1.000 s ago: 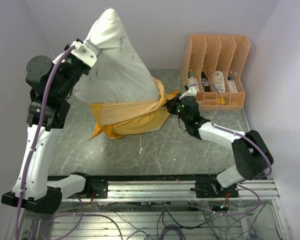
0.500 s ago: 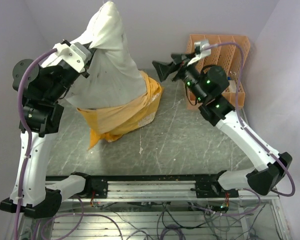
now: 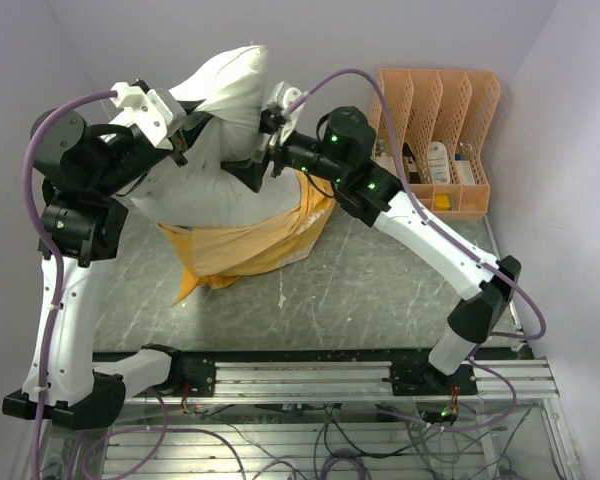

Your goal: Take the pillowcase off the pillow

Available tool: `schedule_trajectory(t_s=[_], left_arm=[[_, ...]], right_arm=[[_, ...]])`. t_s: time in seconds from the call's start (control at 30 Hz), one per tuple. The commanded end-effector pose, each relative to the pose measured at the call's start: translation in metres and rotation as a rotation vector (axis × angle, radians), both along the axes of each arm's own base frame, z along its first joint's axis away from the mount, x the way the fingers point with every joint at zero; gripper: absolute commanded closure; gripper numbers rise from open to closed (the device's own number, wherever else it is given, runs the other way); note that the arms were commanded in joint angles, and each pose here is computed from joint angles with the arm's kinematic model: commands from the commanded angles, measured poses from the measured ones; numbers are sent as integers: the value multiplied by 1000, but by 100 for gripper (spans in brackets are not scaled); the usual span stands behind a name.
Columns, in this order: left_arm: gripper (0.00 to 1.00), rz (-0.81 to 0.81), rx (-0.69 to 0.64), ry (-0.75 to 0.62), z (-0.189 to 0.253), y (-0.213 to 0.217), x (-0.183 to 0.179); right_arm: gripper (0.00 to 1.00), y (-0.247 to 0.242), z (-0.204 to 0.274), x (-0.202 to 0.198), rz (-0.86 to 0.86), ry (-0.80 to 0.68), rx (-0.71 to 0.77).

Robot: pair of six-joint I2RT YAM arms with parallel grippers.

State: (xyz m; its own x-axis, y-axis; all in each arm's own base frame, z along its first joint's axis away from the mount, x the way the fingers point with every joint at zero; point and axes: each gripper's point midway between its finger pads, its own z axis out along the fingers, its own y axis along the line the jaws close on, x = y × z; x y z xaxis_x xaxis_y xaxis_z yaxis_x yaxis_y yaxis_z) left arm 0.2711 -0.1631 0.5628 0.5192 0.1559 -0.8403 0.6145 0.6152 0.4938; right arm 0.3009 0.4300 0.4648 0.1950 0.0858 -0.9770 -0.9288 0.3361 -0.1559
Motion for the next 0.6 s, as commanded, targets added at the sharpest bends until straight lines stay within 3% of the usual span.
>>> schedule_trajectory(t_s=[0.0, 0.03, 0.07, 0.17, 0.2, 0.23, 0.3, 0.33, 0.4, 0.57], left_arm=[[93, -89, -27, -132, 38, -7, -27], [93, -88, -29, -126, 37, -8, -25], [93, -87, -34, -118, 37, -8, -23], [93, -84, -42, -105, 36, -8, -20], [88, -75, -47, -102, 36, -7, -18], [72, -56, -51, -101, 36, -4, -17], [23, -19, -37, -74, 31, 0, -11], [3, 5, -19, -56, 26, 3, -7], [0, 63, 10, -7, 12, 10, 1], [0, 184, 132, 149, -64, 28, 16]], right_arm=[[0, 28, -9, -22, 121, -50, -63], [2, 33, -10, -19, 114, -45, -56], [11, 37, -9, -12, 88, -34, -41], [71, 32, 0, 28, -71, 29, 48], [93, 20, 8, 45, -131, 59, 103], [100, 3, 15, 64, -188, 108, 170], [100, -42, 30, 98, -247, 208, 326], [100, -66, 32, 113, -259, 261, 401], [100, -114, 37, 131, -276, 313, 537], [100, -185, 15, 135, -310, 268, 568]])
